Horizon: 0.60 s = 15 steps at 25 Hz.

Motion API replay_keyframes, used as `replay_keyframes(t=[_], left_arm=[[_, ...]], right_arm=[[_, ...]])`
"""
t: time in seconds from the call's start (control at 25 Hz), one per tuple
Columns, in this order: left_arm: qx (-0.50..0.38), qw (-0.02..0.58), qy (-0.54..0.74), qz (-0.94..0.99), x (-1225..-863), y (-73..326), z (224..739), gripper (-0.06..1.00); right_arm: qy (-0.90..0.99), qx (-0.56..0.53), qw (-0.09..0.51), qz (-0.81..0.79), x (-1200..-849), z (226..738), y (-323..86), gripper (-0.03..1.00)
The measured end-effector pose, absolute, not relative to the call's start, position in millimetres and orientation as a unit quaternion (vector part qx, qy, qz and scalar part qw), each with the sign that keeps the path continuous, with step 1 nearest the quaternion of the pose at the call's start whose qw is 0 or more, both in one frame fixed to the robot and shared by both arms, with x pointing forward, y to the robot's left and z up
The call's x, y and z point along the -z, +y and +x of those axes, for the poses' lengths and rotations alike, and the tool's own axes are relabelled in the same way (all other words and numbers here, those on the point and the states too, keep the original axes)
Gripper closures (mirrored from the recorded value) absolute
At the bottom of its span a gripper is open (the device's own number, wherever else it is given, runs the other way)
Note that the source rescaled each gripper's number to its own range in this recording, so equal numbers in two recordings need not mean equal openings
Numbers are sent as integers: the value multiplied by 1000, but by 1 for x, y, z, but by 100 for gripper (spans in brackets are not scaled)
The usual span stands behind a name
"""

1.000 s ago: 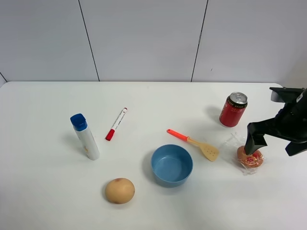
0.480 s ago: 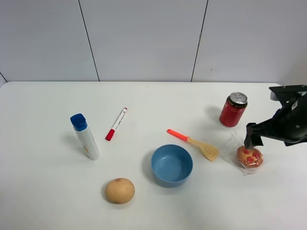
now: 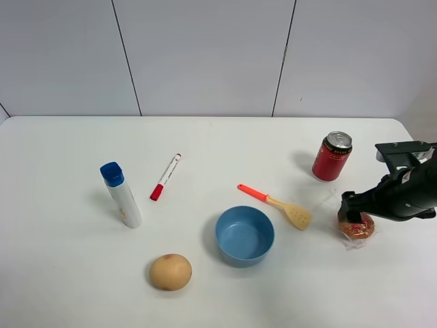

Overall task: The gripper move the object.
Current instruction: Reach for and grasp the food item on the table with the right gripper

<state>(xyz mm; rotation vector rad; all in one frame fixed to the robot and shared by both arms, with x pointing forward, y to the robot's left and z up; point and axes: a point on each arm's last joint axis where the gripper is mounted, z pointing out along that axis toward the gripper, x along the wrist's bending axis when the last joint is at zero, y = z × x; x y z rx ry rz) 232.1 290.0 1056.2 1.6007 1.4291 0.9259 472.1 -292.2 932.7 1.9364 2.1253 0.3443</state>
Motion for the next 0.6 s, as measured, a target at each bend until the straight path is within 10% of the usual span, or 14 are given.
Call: replay_keyframes(t=[0.6], left_arm=[[-365,392,563,630,-1056,290,232,-6]], right_arm=[[733,-91,94,668,-890,484,-292,-3]])
